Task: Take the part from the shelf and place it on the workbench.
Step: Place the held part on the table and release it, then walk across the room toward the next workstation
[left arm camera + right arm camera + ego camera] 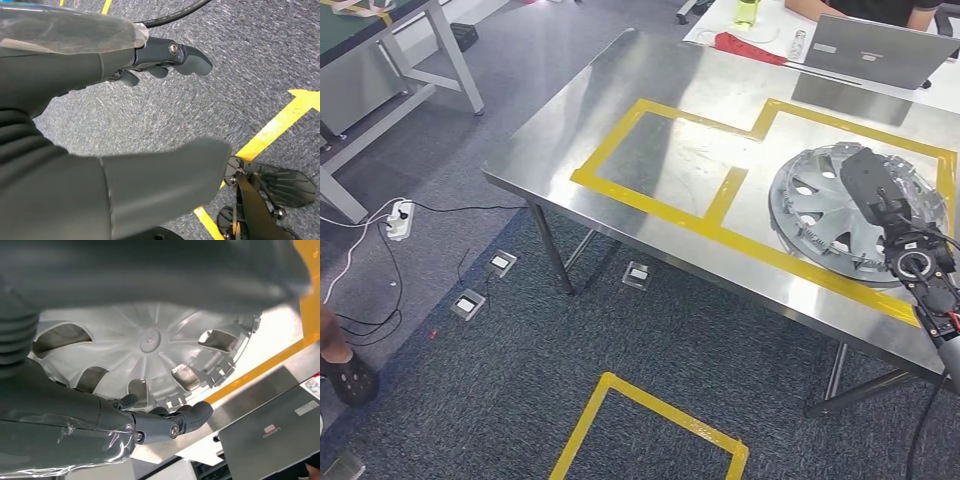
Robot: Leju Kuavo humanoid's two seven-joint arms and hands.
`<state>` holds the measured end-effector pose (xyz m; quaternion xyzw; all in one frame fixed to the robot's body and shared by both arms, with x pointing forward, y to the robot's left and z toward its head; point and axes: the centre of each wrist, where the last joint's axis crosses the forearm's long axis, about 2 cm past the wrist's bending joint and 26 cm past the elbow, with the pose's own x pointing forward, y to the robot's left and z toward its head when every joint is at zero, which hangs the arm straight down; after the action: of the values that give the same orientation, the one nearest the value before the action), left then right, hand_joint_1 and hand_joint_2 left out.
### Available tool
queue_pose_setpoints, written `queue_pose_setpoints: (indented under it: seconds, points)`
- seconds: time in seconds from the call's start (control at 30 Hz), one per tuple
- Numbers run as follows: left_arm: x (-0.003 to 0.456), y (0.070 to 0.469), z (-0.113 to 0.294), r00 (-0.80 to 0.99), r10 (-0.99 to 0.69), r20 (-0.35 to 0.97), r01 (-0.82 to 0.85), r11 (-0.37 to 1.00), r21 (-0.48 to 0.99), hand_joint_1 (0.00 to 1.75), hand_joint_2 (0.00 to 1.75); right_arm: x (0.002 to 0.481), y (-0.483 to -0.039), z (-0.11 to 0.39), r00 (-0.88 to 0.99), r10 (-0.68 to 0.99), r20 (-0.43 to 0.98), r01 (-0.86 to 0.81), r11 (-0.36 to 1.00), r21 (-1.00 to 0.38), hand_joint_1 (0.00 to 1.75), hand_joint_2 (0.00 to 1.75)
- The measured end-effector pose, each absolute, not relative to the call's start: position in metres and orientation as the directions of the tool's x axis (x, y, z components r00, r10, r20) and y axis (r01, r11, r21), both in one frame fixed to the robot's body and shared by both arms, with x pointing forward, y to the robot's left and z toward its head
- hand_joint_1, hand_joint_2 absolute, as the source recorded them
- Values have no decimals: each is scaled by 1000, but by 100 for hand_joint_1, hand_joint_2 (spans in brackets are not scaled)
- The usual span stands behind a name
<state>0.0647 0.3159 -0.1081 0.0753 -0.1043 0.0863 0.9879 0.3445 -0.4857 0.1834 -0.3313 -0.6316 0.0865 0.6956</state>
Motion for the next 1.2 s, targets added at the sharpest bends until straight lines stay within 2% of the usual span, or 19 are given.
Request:
queue_pose_setpoints:
  seconds: [0.17,0.3,0.53,0.87,1.2]
  points:
    - [65,316,-108,963,155,219,-187,974,131,0,0,344,-487,183,101,505,857,257,819,-513,0,0]
    - [65,316,-108,963,156,221,-188,973,131,0,0,342,-478,184,-81,389,918,165,913,-373,0,0]
    - [66,316,-108,961,161,225,-194,972,133,0,0,341,-441,200,-305,180,935,13,983,-185,0,0]
    - [66,315,-108,959,167,228,-202,970,137,0,0,326,-368,212,-471,-78,879,-235,971,-39,0,0]
    - [65,314,-108,959,165,229,-199,971,135,0,0,308,-326,222,-516,-240,822,-403,915,14,0,0]
